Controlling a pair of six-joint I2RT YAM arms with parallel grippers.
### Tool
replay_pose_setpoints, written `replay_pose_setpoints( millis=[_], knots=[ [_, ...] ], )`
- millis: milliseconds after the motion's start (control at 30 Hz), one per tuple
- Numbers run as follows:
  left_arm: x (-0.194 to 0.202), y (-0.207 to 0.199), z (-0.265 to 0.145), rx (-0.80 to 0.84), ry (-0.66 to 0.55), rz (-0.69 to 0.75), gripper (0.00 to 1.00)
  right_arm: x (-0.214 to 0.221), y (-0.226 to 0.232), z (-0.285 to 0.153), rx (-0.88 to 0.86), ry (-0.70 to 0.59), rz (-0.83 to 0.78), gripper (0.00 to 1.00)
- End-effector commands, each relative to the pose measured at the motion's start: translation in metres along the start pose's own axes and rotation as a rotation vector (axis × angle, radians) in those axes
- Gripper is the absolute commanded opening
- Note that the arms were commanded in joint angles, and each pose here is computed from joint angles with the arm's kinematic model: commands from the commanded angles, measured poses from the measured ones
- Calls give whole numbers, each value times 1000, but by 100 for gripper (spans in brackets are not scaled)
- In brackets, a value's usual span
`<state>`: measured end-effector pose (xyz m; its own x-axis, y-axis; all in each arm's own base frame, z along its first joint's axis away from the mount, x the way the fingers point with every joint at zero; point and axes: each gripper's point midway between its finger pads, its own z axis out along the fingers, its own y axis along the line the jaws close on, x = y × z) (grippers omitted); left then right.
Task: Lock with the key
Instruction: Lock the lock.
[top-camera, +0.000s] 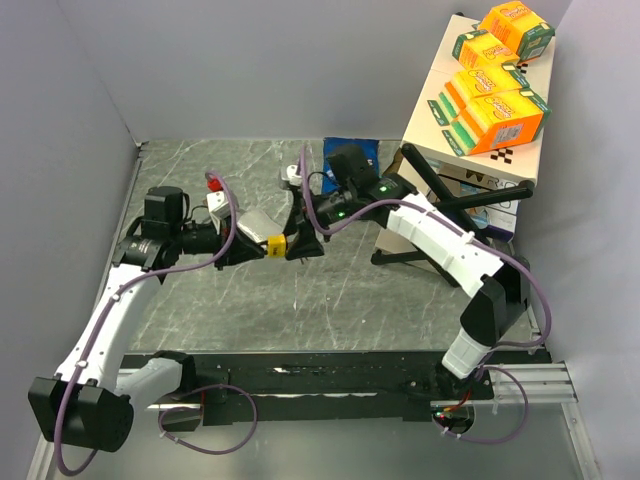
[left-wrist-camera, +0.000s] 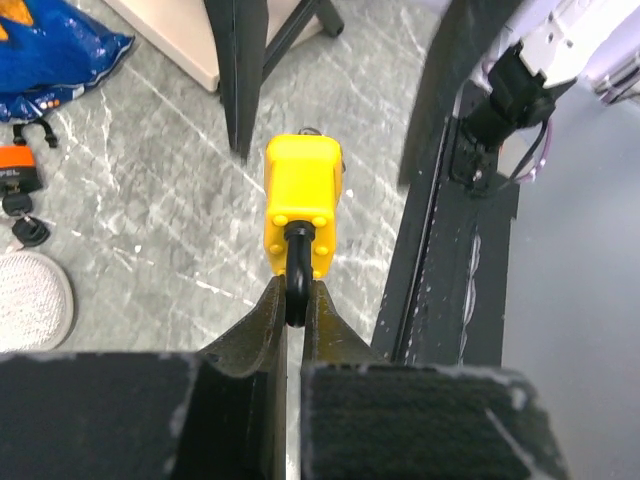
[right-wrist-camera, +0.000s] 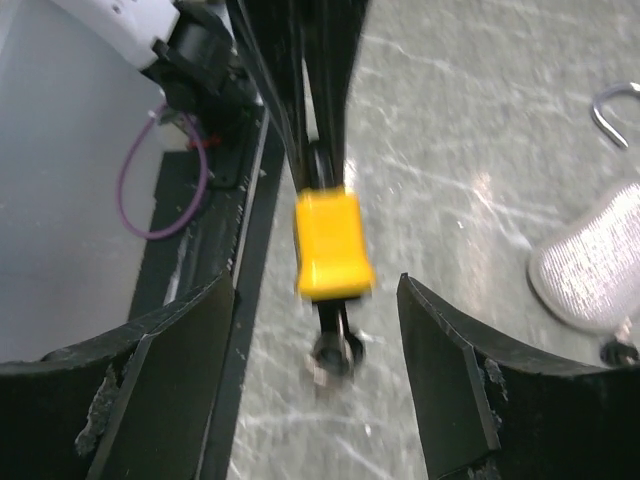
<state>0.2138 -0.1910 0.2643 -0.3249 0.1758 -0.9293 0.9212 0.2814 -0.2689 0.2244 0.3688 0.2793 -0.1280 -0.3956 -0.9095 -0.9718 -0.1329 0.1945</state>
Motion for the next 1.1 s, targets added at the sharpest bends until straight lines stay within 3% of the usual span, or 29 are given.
replay_pose_setpoints(
  millis=[0,267,767,867,1067],
  knots=[
    [-23,-18,-8,78,-36,130,1,-7,10,-33,44,-16,-90,72],
    [-27,-18,-6,92,-49,122,1,1,5,-34,69,17,-86,53],
    [-27,-22,-4,77,-71,119,1,-7,17,-19,-16,-5,-69,43],
    [-27,-22,-4,75,-68,118,1,-7,18,-18,-20,-1,-75,32],
    [-19,-21,-5,67,-50,115,1,0,18,-21,-14,25,-62,0]
  ],
)
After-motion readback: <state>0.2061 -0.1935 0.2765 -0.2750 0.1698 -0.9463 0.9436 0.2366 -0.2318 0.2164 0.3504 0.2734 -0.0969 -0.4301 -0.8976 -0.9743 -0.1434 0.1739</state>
